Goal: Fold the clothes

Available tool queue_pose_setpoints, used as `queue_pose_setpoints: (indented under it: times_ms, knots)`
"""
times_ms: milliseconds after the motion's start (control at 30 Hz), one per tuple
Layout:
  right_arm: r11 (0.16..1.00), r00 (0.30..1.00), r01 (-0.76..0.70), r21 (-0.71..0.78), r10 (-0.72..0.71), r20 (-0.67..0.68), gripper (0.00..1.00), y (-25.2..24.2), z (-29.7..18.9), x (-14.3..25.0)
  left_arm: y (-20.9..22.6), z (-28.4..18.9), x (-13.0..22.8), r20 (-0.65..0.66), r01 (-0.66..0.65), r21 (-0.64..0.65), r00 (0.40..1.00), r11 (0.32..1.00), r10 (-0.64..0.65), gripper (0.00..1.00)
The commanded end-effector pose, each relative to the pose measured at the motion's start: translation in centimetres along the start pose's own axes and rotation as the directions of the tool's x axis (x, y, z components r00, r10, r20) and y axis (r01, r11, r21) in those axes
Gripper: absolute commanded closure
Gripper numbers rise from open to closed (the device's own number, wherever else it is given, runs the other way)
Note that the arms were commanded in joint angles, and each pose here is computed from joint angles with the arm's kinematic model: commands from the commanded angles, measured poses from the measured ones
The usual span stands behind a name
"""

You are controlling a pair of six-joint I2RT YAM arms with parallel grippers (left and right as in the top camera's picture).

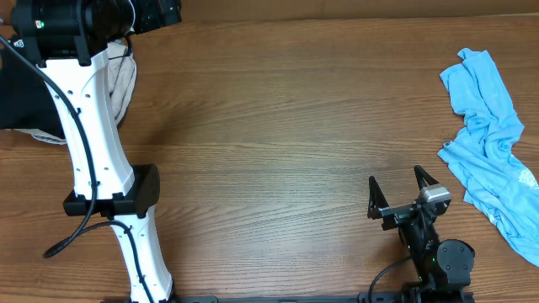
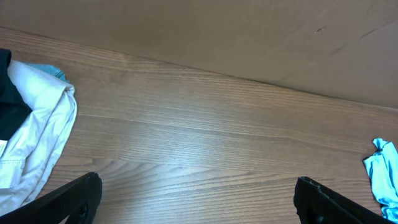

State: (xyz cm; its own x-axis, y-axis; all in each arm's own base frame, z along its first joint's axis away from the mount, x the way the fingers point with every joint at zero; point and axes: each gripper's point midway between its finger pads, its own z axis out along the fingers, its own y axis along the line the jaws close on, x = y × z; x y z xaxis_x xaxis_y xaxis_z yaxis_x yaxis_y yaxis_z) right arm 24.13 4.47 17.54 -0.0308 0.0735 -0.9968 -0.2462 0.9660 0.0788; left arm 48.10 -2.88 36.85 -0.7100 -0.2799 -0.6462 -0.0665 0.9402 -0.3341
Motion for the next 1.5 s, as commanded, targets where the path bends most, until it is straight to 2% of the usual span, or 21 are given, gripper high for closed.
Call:
queue_pose_setpoints:
  times_ms: [0,100,267,400,500,633,867,1067,1300,1467]
  knots:
    - [1.0,1.0,0.005,-0.006,-0.005,0.008,0.0,0.1,0.0,0.1,0.2,-0.1,0.0,0.001,-0.027,-0.015,1.0,1.0,0.027,0.0]
    - [1.0,1.0,0.005,-0.006,-0.005,0.008,0.0,0.1,0.0,0.1,0.9,-0.2,1.3,-0.05,-0.021,-0.047,0.999,0.999,0.019,0.0]
    - [1.0,1.0,0.005,-0.006,-0.005,0.008,0.0,0.1,0.0,0.1,1.0,-1.4,0.8,-0.028,-0.035,-0.068,0.999,0.997,0.033,0.0]
    - [1.0,1.0,0.005,-0.006,-0.005,0.008,0.0,0.1,0.0,0.1,0.3,-1.9,-1.0,0.076,-0.059,-0.042,0.995,0.997,0.062,0.0]
    - [1.0,1.0,0.005,-0.006,-0.005,0.008,0.0,0.1,0.0,0.1,0.4,-1.9,-0.6,0.202,-0.099,-0.018,0.974,0.995,0.1,0.0]
    - [1.0,1.0,0.005,-0.006,-0.005,0.008,0.0,0.1,0.0,0.1,1.3,-2.6,2.7,0.298,-0.169,-0.018,0.94,0.985,0.167,0.0]
    - [1.0,1.0,0.005,-0.006,-0.005,0.008,0.0,0.1,0.0,0.1,3.4,-4.7,10.9,0.36,-0.301,-0.069,0.882,0.951,0.305,0.0]
    - [1.0,1.0,0.005,-0.006,-0.005,0.008,0.0,0.1,0.0,0.1,5.4,-6.4,17.1,0.45,-0.301,-0.104,0.836,0.948,0.315,0.0]
    - [1.0,1.0,0.005,-0.006,-0.005,0.008,0.0,0.1,0.0,0.1,6.7,-7.9,22.2,0.602,-0.312,-0.117,0.733,0.943,0.317,0.0]
    - [1.0,1.0,0.005,-0.006,-0.005,0.008,0.0,0.1,0.0,0.1,7.6,-7.3,24.9,0.645,-0.314,-0.117,0.697,0.942,0.312,0.0]
